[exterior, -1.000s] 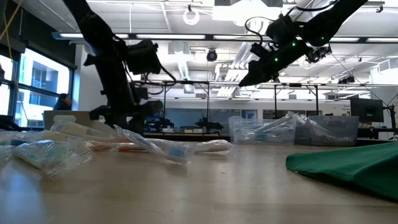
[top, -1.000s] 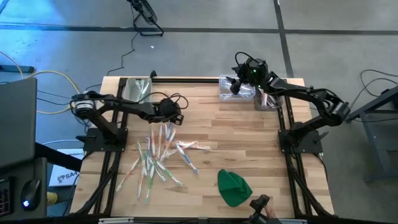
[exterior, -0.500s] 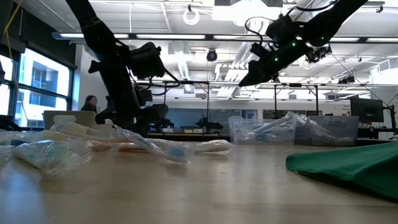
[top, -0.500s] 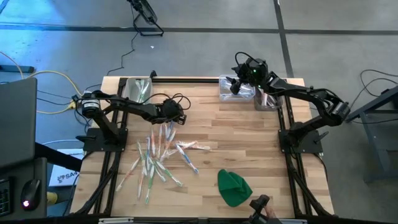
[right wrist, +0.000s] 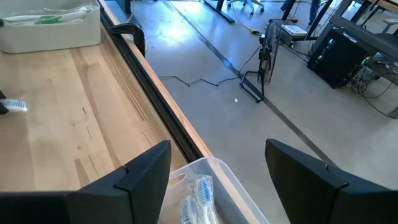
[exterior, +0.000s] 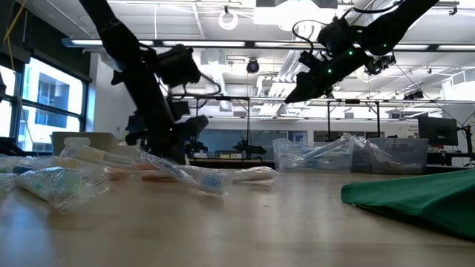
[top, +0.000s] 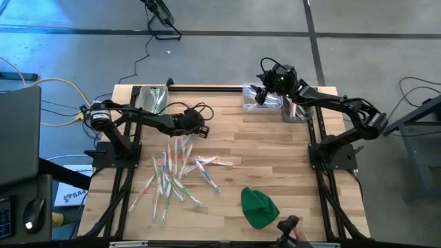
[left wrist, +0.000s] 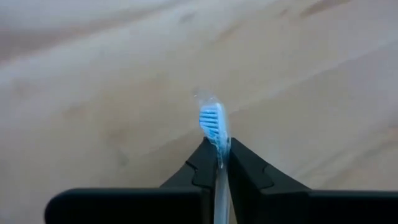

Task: Pick & Place Toothbrushes
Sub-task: Put the blue toothbrush into the transparent bin

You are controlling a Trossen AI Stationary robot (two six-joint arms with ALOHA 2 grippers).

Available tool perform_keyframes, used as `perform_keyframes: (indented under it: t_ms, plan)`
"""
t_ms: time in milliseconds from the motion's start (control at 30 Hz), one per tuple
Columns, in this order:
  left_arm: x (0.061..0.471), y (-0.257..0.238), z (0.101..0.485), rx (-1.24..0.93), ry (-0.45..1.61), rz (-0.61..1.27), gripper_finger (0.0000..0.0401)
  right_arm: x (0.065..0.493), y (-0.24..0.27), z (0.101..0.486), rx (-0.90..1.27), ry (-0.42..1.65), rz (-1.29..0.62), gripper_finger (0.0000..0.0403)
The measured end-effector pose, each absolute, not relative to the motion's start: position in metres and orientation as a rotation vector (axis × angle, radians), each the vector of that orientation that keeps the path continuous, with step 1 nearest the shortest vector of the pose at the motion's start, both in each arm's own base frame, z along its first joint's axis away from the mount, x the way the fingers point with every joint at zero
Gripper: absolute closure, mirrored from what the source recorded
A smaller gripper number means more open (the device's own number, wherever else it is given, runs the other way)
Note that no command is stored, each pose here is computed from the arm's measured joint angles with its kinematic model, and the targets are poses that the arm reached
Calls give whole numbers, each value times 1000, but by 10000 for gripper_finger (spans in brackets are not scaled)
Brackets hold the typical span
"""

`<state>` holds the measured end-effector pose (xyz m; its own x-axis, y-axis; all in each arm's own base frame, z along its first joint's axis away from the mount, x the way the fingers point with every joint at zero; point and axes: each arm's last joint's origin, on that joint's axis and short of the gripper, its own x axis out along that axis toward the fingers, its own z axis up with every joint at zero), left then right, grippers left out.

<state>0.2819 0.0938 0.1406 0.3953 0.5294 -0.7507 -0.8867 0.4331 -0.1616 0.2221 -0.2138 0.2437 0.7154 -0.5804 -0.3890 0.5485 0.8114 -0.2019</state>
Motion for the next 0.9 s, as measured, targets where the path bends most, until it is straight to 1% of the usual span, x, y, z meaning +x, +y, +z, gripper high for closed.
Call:
perform_keyframes:
  t_ms: [267,433,633,767,900]
  plan:
    - [288,109,188,-423,602,886,384,222,-214,244,-75,456,-629,149]
    - [275,136,226,-315,545,830,384,222,-214,244,-75,457,-629,149]
    - [261,165,269,-206,395,760,385,222,-214,244,-74,454,-618,149]
    - [259,180,294,-124,234,668,385,224,-212,244,-61,431,-529,149]
    - [256,190,311,-75,56,539,385,228,-208,248,-57,354,-359,149]
